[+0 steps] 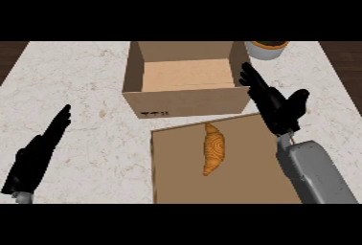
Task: Pick the croissant from the tray and place it in the cardboard box
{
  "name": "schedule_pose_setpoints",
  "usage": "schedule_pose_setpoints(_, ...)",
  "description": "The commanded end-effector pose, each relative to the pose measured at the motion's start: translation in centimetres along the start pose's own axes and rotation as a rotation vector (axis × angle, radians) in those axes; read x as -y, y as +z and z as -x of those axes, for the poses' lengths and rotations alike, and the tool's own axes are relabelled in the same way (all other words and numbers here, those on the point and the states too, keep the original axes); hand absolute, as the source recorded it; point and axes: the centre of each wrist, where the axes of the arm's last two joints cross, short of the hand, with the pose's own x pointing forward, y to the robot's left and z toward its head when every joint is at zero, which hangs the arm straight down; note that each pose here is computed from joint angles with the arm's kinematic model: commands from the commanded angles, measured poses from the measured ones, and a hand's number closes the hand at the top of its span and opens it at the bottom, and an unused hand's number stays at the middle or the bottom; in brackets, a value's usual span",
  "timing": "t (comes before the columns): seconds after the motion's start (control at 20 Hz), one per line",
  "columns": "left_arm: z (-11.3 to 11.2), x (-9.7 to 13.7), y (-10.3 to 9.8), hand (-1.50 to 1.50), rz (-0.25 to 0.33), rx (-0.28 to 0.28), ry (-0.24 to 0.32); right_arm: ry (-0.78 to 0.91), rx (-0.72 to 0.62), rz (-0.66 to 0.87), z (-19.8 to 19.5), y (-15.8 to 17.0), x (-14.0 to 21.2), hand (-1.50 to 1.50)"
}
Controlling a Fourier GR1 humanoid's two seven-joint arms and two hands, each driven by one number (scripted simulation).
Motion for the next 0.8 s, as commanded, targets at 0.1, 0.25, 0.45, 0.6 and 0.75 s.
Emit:
schedule_pose_setpoints(0.1,1.0,-0.3,-0.7,0.0,-0.084,0.029,0.018,0.126,0.217,0.14,-3.3,-2.3,-3.4,-1.5)
schedule_pose_setpoints(0.25,0.5,0.7,-1.3,0.0,-0.139,0.061,0.03,0.222,0.43,0.253,-6.8,-3.7,-7.3,-1.5)
schedule_pose_setpoints(0.45,1.6,2.1,-0.6,0.0,-0.118,-0.004,0.086,0.444,0.189,0.639,0.2,-1.3,-3.7,-1.5)
schedule_pose_setpoints(0.6,1.9,0.8,-0.4,0.0,-0.118,-0.002,0.088,0.384,0.262,0.734,1.2,0.4,-6.4,-1.5)
schedule_pose_setpoints(0.75,2.5,2.2,-1.6,0.0,-0.138,0.009,0.073,0.544,0.238,0.627,1.3,2.2,-7.7,-1.5)
